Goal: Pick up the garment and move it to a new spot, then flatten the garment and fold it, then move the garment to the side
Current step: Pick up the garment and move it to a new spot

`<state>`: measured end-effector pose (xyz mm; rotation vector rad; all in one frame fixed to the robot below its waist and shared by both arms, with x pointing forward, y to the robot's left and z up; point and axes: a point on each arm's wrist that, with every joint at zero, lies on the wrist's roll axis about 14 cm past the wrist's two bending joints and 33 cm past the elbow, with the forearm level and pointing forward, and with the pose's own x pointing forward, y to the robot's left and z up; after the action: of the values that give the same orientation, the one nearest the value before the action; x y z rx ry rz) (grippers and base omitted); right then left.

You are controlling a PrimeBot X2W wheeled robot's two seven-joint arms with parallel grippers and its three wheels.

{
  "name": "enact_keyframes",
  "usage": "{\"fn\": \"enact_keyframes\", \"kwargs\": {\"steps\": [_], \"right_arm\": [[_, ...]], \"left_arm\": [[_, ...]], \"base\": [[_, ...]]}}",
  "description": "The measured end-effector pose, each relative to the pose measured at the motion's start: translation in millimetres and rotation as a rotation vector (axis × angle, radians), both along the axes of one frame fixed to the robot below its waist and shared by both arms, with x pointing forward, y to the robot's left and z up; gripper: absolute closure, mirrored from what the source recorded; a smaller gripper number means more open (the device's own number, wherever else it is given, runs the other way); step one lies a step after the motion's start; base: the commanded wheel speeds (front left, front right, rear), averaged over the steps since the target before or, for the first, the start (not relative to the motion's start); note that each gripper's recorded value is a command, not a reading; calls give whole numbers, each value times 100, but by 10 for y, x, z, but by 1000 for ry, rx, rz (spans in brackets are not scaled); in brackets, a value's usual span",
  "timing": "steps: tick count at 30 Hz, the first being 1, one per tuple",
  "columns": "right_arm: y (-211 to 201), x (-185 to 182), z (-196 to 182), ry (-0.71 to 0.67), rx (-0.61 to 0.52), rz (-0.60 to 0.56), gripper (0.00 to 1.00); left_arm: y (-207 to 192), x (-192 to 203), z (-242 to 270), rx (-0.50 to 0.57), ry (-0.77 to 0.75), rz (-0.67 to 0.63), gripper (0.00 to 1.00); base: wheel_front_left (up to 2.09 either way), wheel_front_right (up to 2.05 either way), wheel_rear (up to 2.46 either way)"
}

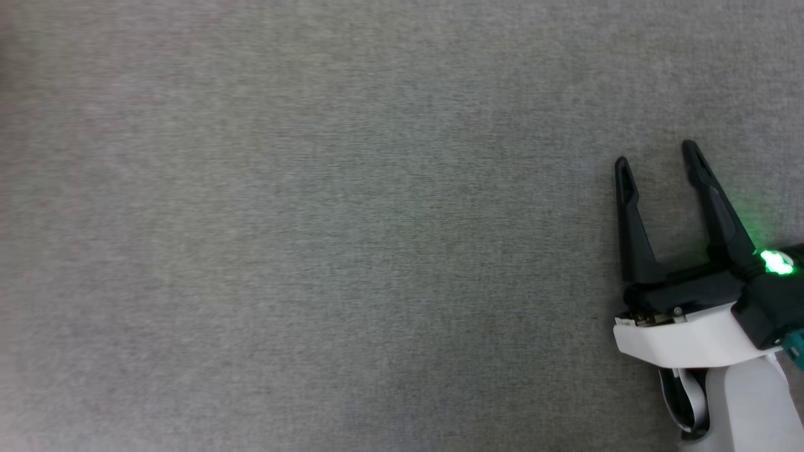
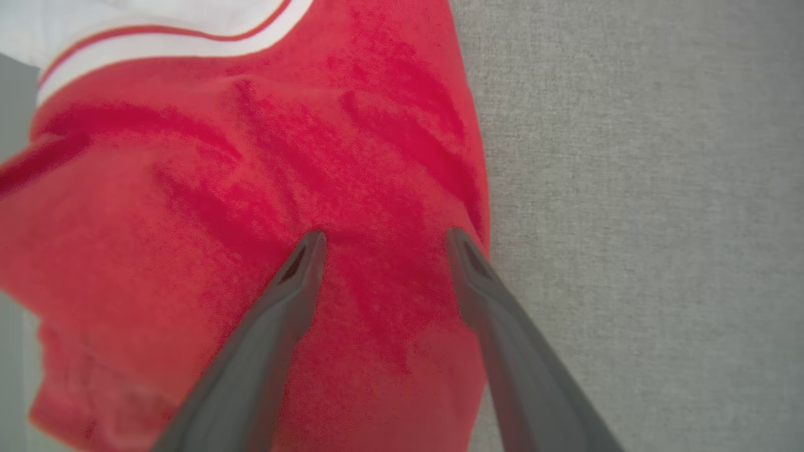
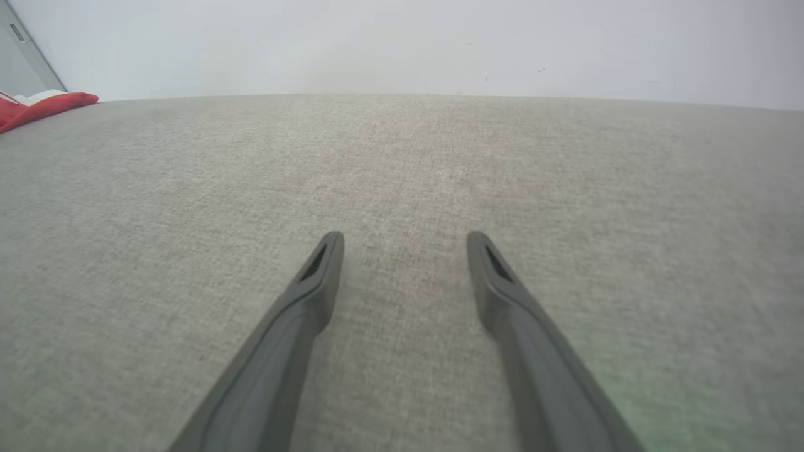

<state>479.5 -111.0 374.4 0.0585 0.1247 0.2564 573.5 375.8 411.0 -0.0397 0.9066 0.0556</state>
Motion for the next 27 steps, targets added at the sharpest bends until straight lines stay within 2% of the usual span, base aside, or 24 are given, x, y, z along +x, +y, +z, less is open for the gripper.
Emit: {"fn": "enact_keyframes", "kwargs": {"steps": [6,7,8,9,10,14,18,27], "right_arm": [[-135,21,-45,8,6,-40,0],[-149,17,-50,10,4,-43,0],[-162,14,-50,9,2,-46,0],[-169,11,-49,9,1,-47,0],[-174,10,-45,9,0,-48,0],[-191,5,-17,6,-4,-52,0],[-199,-4,43,0,-15,-52,0],[-157,-159,323,-26,-28,-33,0]], "left_arm": [[-17,-17,-416,-25,144,32,0],[-16,-13,-448,-24,155,34,11],[-14,-8,-469,-25,162,37,60],[-12,-8,-488,-30,164,44,60],[-21,-7,-498,-40,162,51,100],[-86,13,-472,-65,127,52,100],[-61,47,-321,-23,33,37,100],[-186,131,578,45,-331,-58,100]], "base": [[0,0,0],[0,0,0],[0,0,0],[0,0,0],[0,0,0],[0,0,0],[0,0,0],[0,0,0]]}}
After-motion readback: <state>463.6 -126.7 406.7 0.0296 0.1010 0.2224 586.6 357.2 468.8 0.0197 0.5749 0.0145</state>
